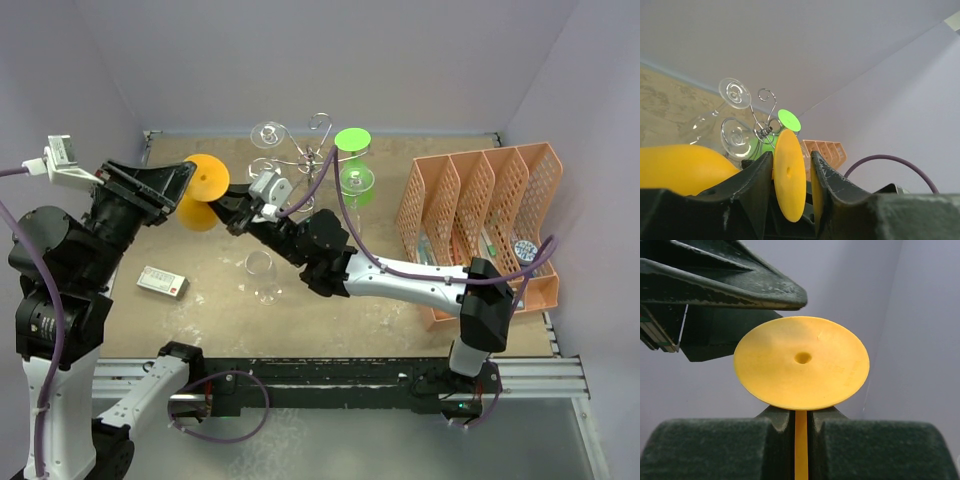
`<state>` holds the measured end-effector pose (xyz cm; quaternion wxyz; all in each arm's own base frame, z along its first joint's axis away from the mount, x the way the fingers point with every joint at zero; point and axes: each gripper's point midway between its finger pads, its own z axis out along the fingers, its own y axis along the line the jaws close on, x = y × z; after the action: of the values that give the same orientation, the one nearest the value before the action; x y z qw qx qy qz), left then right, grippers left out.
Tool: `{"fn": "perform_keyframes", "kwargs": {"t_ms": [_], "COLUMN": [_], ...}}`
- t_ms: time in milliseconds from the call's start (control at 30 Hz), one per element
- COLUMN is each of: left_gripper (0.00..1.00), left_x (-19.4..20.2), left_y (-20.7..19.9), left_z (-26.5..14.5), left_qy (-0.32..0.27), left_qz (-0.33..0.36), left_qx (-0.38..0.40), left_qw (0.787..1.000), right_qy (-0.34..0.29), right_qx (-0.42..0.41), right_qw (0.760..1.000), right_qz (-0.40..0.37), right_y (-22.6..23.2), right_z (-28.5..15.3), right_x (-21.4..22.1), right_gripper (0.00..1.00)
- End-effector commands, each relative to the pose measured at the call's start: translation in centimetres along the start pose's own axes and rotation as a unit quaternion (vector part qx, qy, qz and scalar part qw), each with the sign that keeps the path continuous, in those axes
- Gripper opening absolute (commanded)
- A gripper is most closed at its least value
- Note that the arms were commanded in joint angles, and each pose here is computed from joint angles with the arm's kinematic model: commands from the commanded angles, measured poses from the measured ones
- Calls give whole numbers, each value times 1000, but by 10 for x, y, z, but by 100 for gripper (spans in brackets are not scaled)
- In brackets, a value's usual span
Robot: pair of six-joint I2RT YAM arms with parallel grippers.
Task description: Place the wine glass upside down on the wine glass rack
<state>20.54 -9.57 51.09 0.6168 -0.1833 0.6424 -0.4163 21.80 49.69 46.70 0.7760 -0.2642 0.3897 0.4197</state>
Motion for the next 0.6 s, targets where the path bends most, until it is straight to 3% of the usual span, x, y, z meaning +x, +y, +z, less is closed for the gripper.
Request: {"fn": "perform_keyframes", "kwargs": {"t_ms": [0, 67, 200, 333, 367, 500, 567], "left_gripper": [31, 27, 3, 0, 0, 0, 0], "left_x": [-1, 0, -8, -15, -17, -29, -35], "left_y": [-1, 1, 3, -2, -4, -6, -8], "left_z": [-1, 0, -4, -7, -8, -11, -13], "left_qy": [7, 6, -15, -31, -36, -66, -81], "left_qz": [15, 17, 22, 26, 26, 29, 31], "left_qx": [-3, -8, -15, -6, -3, -3, -3], "left_qw": [1000, 1000, 1000, 999, 999, 997, 996], "right_qy": [-58, -59, -59, -59, -58, -58, -51], "right_qx": [-5, -7, -14, -10, -6, 0, 10], "right_qw": [998, 998, 998, 998, 998, 998, 998], "right_qz": [-21, -23, -29, -15, -9, 16, 25], "right_y": [3, 4, 8, 8, 7, 5, 0], "right_z": [11, 11, 9, 6, 6, 0, -8], "right_x": [-49, -50, -51, -53, -54, -65, -68], "right_gripper": [0, 0, 0, 0, 5, 50, 58]}}
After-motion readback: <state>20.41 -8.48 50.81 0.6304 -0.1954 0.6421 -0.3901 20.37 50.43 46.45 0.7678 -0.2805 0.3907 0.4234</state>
